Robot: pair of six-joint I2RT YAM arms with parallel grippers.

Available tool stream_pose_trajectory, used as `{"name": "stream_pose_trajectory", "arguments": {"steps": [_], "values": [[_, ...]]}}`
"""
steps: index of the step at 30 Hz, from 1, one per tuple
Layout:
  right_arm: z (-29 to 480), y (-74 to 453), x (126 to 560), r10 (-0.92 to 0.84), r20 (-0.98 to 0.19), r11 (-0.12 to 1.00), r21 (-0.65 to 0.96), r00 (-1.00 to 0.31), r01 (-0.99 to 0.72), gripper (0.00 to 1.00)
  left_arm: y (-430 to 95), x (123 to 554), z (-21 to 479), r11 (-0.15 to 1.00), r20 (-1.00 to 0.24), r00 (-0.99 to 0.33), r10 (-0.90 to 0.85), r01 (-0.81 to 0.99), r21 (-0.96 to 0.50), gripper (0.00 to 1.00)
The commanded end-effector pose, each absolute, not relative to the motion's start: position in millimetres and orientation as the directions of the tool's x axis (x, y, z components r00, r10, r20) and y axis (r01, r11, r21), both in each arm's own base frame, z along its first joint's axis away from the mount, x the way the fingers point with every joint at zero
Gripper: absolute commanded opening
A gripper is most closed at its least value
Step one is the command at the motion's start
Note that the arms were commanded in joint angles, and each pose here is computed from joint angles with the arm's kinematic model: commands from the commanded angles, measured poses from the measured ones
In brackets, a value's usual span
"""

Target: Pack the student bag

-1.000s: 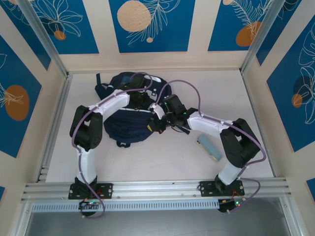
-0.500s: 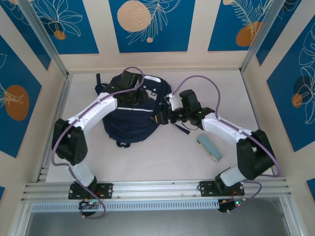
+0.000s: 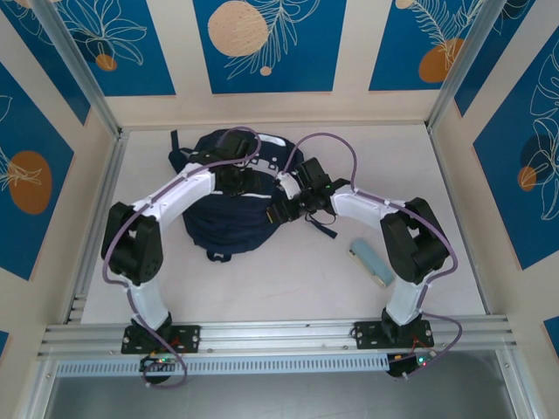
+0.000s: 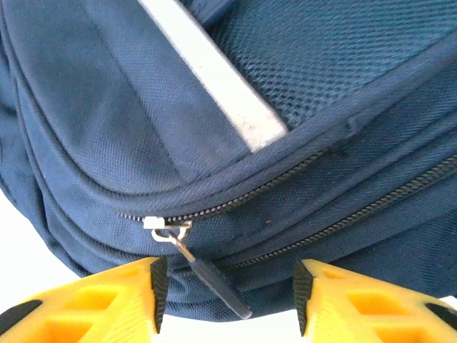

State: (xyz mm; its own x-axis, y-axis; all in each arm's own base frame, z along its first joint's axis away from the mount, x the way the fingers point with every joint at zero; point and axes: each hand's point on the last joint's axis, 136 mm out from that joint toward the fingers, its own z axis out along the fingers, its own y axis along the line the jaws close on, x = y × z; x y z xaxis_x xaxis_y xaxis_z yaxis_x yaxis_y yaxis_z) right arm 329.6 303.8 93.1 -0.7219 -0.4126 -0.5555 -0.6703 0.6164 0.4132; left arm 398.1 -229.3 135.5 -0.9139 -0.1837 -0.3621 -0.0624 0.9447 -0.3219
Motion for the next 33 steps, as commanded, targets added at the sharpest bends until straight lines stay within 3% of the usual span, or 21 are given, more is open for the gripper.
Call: {"name": "stream_pose_trajectory", "arguments": {"steps": [1,7,12,15,23,26,30,31,33], "values": [[101,314,318,-0.463,-0.567,0.536,0.434,-0.682,-0.724,0.46,-227,404,129,0.962,-0.359,-0.920,-0.159,-0.063,-0.266,0.35],[101,318,304,-0.499,-0.553,0.496,0.449,-0.667,-0.743,0.29,-227,406,102,0.966,-0.312,-0.933,-0.176,-0.102,-0.238,0.30],[101,315,304,-0.512,-0.568,0.514,0.398,-0.644,-0.760,0.06,-228,406,88,0.962,-0.284,-0.938,-0.201,-0.134,-0.236,0.26],[104,316,301,-0.519,-0.596,0.523,0.344,-0.612,-0.779,0.00,-230,407,83,0.958,-0.272,-0.937,-0.217,-0.150,-0.245,0.25],[104,335,283,-0.494,-0.645,0.499,0.339,-0.583,-0.798,0.00,-245,413,77,0.929,-0.246,-0.931,-0.268,-0.182,-0.323,0.20],[106,331,291,-0.447,-0.647,0.555,0.341,-0.618,-0.758,0.00,-246,414,85,0.924,-0.259,-0.928,-0.269,-0.173,-0.340,0.19],[122,306,308,-0.333,-0.649,0.659,0.359,-0.684,-0.661,0.16,-242,413,109,0.929,-0.307,-0.919,-0.247,-0.134,-0.346,0.23],[124,299,311,-0.315,-0.654,0.685,0.345,-0.688,-0.642,0.25,-241,412,115,0.931,-0.320,-0.917,-0.238,-0.123,-0.343,0.24],[122,290,315,-0.304,-0.658,0.723,0.312,-0.689,-0.617,0.34,-239,413,123,0.935,-0.336,-0.915,-0.224,-0.104,-0.340,0.25]]}}
